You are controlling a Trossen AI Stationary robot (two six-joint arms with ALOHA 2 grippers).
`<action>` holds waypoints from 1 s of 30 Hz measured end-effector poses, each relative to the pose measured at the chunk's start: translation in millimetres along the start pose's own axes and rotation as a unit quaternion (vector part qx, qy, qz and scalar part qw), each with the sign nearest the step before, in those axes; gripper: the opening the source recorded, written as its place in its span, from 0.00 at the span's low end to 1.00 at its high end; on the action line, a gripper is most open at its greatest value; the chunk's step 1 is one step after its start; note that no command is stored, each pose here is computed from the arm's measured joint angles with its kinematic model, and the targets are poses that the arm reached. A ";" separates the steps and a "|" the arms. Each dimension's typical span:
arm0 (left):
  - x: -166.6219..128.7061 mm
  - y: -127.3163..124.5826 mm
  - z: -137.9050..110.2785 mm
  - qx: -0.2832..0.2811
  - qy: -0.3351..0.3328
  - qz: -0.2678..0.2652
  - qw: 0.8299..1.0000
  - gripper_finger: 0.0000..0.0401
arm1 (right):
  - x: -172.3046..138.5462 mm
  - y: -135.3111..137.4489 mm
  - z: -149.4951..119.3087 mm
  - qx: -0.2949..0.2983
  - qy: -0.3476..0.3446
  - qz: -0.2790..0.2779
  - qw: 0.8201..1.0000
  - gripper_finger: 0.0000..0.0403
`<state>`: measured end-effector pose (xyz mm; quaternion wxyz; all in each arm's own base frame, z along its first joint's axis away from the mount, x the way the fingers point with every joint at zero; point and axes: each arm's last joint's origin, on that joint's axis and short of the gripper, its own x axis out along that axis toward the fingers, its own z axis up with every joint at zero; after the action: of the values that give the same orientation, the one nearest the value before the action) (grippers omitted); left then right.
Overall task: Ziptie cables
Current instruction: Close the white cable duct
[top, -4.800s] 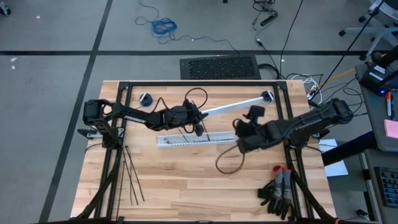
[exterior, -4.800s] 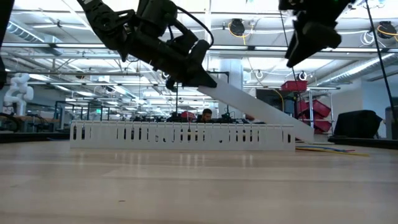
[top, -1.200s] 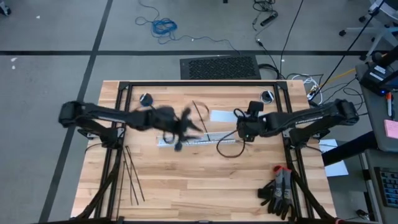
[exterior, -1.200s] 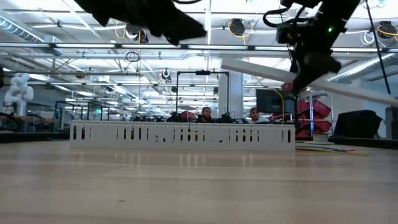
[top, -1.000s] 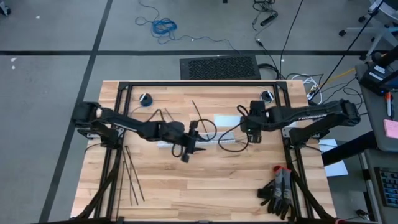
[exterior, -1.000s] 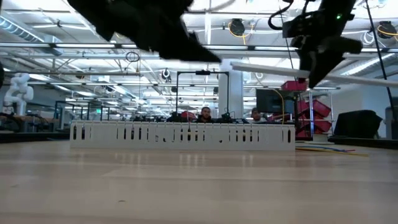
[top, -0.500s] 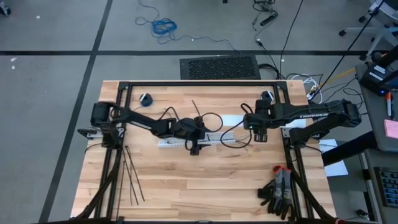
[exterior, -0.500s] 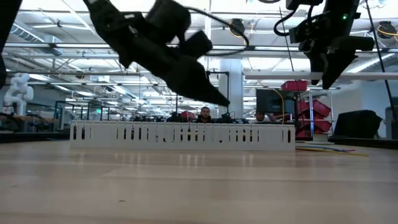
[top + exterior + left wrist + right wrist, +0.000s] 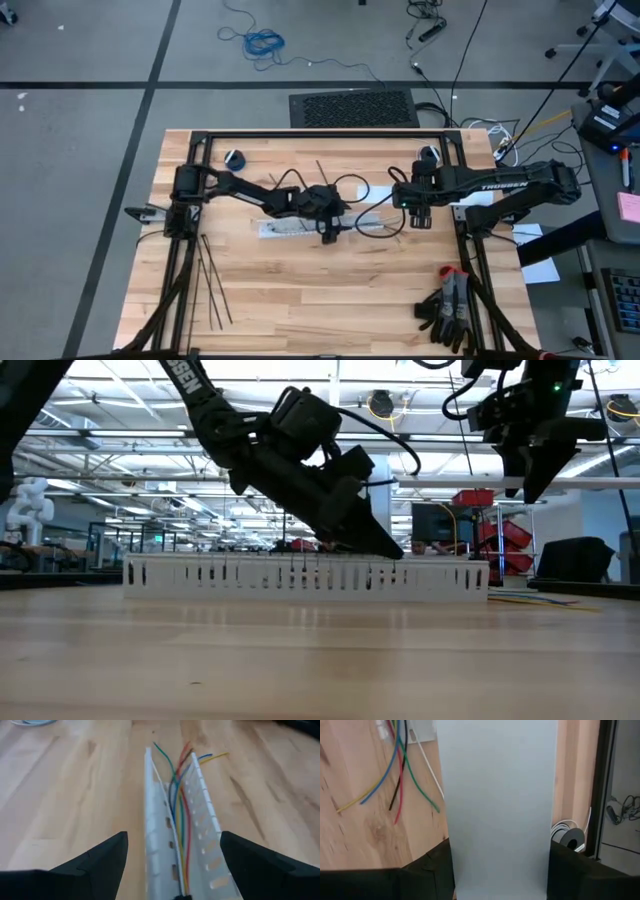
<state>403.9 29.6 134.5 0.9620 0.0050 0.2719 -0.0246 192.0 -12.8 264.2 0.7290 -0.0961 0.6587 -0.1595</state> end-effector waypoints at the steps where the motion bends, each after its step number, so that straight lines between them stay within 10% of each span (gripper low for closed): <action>1: 0.2 -1.2 -0.2 -0.004 0.002 -0.005 1.000 0.79 | 0.0 0.1 -0.1 0.000 0.000 0.000 1.000 0.54; 20: -51.1 -7.2 -16.5 -0.018 0.247 0.010 0.969 0.77 | 0.0 0.1 -0.1 0.004 0.000 0.000 1.000 0.54; 30: -158.7 -19.7 50.7 0.009 0.128 0.089 0.988 0.77 | 0.9 0.7 4.2 0.004 -0.021 0.002 1.000 0.54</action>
<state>294.4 15.8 260.8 0.9173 0.0411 0.3915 0.0598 196.4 -12.8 263.5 0.7432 -0.0954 0.6428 -0.1590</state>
